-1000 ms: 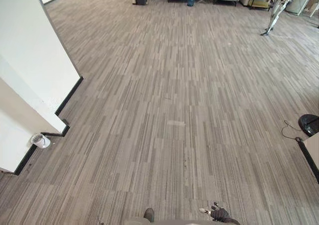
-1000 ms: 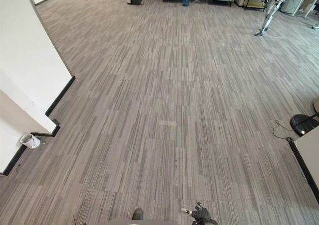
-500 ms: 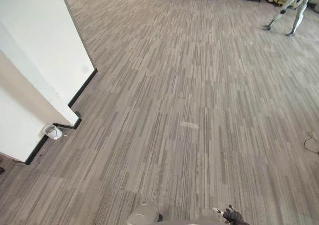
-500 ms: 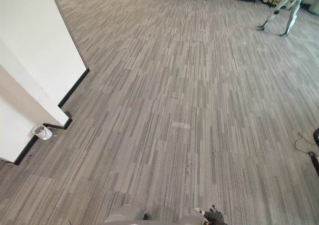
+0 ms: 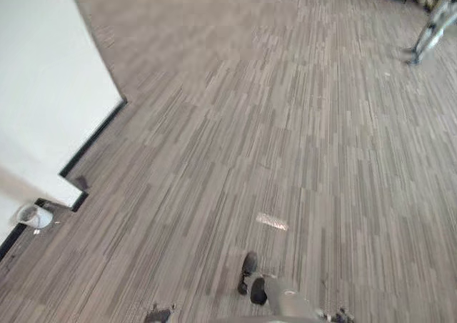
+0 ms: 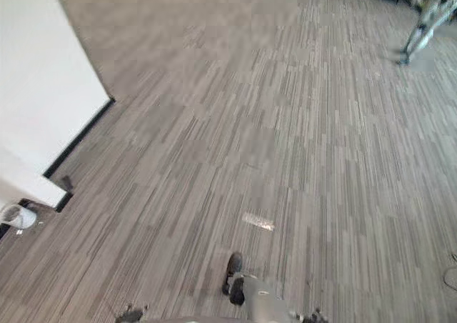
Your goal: Organize washtable
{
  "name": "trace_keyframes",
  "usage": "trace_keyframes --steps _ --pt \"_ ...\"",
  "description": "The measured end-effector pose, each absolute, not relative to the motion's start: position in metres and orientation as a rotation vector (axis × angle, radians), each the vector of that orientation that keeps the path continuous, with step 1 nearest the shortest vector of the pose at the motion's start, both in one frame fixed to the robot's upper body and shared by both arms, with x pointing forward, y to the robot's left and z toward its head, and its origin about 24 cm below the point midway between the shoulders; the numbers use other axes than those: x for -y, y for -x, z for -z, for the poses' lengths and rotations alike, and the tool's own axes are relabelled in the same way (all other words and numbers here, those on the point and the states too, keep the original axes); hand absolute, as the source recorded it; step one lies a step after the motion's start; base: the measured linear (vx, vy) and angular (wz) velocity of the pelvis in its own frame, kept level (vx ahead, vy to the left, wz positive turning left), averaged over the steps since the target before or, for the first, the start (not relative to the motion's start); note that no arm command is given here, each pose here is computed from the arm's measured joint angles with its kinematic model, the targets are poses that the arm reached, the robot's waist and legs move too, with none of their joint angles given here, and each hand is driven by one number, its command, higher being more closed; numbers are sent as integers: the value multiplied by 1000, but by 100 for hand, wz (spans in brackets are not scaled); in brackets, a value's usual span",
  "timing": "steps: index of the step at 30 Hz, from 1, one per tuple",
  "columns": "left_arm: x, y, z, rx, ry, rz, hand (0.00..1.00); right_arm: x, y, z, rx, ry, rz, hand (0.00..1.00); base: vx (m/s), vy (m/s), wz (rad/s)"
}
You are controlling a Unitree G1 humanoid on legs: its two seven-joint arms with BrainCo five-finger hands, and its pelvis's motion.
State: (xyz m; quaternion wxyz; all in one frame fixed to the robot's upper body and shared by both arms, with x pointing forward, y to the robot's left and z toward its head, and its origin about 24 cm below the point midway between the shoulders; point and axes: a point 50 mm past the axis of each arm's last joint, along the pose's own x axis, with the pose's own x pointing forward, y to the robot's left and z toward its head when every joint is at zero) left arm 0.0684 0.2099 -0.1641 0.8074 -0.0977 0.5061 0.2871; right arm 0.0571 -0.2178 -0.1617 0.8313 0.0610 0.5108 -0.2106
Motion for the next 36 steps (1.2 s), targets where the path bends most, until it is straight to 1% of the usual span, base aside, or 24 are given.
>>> trace_keyframes --steps 2,4,7,9,13,15,18,21,23,25,27,30,36 --pt "-215 -71 162 -1061 193 -622 0 217 -59 162 -1090 -112 422 0 617 -143 3" --pt "-225 -68 158 -1035 150 -629 0 205 -66 163 -1096 -75 330 0 701 -188 -30" --pt "-221 -55 161 -1081 121 -595 0 195 -97 160 -1042 -49 245 0 525 -103 -65" --pt "-217 -45 164 -1117 108 -572 0 190 -107 159 -1024 -39 210 0 573 36 -42" --pt "-212 -13 168 -1213 109 -578 0 175 -98 164 -1069 -29 134 0 598 148 -79" --pt "-217 -16 167 -1203 99 -581 0 171 -101 163 -1059 -16 103 0 501 73 -38" --pt "-224 -29 166 -1180 86 -575 0 173 -104 162 -1047 -10 108 0 519 26 8" --pt "-226 -55 163 -1106 90 -565 0 177 -103 162 -1048 -24 137 0 339 -58 35" --pt "-227 -58 161 -1075 105 -589 0 179 -94 165 -1079 -28 150 0 331 -98 28" --pt "-236 -49 160 -1083 99 -633 0 172 -85 167 -1104 -50 152 0 352 -199 9" --pt "-221 -46 163 -1093 137 -633 0 182 -80 168 -1131 -23 161 0 315 -202 24" --pt "-211 -49 164 -1094 127 -581 0 196 -80 167 -1135 7 183 0 247 -128 25" --pt "-206 -58 163 -1072 79 -471 0 205 -79 166 -1133 18 233 0 58 -19 17"
